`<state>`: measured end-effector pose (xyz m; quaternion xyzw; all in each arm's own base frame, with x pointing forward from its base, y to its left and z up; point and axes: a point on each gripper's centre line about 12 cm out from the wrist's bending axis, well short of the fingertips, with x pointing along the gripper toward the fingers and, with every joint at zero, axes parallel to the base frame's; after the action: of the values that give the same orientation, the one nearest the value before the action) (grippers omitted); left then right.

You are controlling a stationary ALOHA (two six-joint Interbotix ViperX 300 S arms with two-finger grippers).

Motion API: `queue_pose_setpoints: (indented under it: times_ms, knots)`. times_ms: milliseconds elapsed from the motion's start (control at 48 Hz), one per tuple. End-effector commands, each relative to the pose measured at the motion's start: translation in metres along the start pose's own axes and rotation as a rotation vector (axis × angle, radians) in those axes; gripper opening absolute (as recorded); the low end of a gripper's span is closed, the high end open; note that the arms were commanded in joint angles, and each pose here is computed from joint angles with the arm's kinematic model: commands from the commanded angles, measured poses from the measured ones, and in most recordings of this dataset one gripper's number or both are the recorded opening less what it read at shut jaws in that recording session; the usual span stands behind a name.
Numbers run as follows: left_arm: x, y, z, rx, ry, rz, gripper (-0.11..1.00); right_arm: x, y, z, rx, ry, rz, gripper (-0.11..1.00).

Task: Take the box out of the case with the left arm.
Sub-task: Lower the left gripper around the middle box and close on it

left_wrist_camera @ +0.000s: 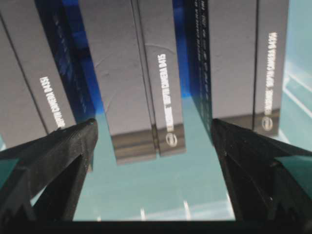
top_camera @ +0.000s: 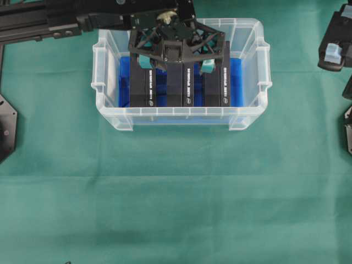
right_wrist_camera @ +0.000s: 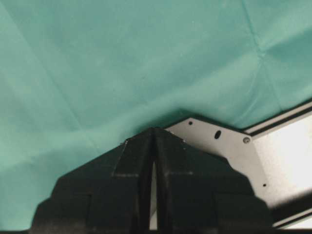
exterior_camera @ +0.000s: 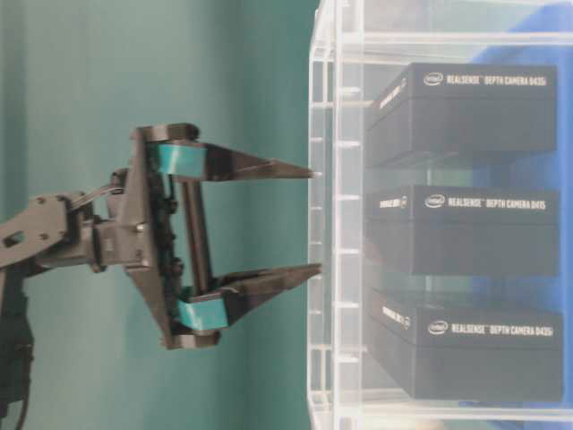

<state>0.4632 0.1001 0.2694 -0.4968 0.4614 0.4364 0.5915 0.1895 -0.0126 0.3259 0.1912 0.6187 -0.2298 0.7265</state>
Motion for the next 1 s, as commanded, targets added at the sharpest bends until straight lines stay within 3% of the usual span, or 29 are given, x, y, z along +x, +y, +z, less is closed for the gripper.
queue_pose_setpoints:
  times_ms: [0, 709, 980]
  knots:
    - [-0.009, 0.001, 0.003, -0.005, -0.014, -0.024, 0.93, -0.005, 0.000, 0.002, 0.002, -0.017, 0.010, 0.00]
    - [0.028, 0.014, 0.012, -0.028, -0.020, 0.001, 0.93, -0.006, 0.000, 0.002, 0.000, -0.020, 0.011, 0.00]
    - [0.045, 0.012, 0.015, -0.031, -0.027, -0.018, 0.93, -0.006, 0.000, 0.002, 0.000, -0.021, 0.012, 0.00]
